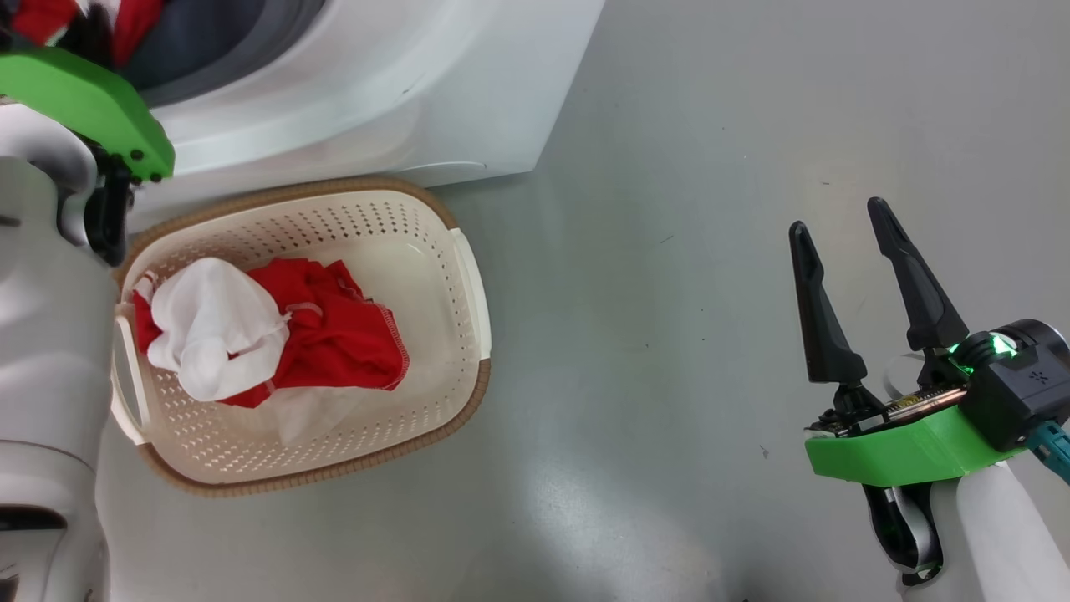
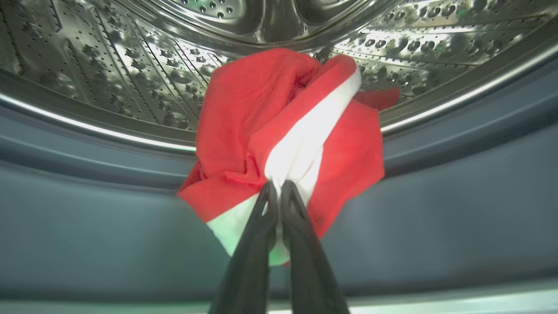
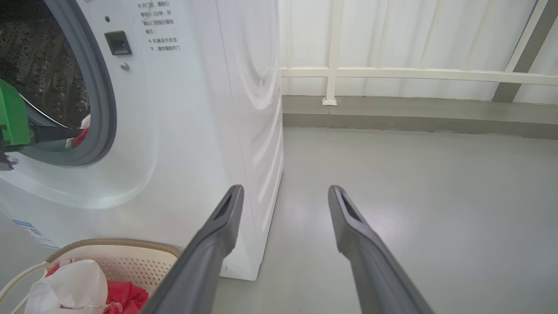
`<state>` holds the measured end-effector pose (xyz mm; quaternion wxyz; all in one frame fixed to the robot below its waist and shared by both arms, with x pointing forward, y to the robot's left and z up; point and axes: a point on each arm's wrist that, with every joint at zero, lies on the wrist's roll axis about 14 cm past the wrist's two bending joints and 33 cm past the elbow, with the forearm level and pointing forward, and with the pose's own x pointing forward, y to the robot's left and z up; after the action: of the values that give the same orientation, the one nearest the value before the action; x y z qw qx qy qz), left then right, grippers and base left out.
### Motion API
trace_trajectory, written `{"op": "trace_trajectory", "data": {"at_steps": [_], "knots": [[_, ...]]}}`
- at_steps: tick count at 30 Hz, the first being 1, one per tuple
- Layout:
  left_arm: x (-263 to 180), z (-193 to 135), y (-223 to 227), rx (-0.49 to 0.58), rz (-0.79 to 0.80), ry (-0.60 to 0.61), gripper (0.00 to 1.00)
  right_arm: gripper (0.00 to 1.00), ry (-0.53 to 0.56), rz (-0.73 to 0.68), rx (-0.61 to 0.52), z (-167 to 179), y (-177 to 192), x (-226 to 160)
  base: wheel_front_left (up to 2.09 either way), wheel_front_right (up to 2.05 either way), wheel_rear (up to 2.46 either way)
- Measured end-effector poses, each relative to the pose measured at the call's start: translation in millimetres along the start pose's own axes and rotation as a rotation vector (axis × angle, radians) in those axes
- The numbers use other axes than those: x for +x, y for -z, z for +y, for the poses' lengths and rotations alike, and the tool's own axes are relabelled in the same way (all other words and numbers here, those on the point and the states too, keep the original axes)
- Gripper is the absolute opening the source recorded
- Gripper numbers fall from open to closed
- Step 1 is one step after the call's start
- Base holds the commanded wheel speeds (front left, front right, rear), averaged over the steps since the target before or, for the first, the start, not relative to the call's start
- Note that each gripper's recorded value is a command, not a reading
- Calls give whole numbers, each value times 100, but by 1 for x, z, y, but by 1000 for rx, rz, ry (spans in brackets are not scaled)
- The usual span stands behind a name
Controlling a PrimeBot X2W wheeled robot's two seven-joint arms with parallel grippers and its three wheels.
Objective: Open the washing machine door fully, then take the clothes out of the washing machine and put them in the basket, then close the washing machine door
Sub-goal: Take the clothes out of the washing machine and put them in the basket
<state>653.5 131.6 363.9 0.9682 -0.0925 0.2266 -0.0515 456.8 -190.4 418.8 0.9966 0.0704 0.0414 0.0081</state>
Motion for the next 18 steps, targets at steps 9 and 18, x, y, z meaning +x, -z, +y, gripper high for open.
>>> {"op": "trace_trajectory", "data": {"at_steps": [9,18], "knots": [[-10,6,-39,-42,-192,-2,0,100,-8,-10,25,4,0,6,0,0,0],[-40,5,-81,-58,-385,41,0,100,-33,-39,37,14,-10,10,0,0,0]]}}
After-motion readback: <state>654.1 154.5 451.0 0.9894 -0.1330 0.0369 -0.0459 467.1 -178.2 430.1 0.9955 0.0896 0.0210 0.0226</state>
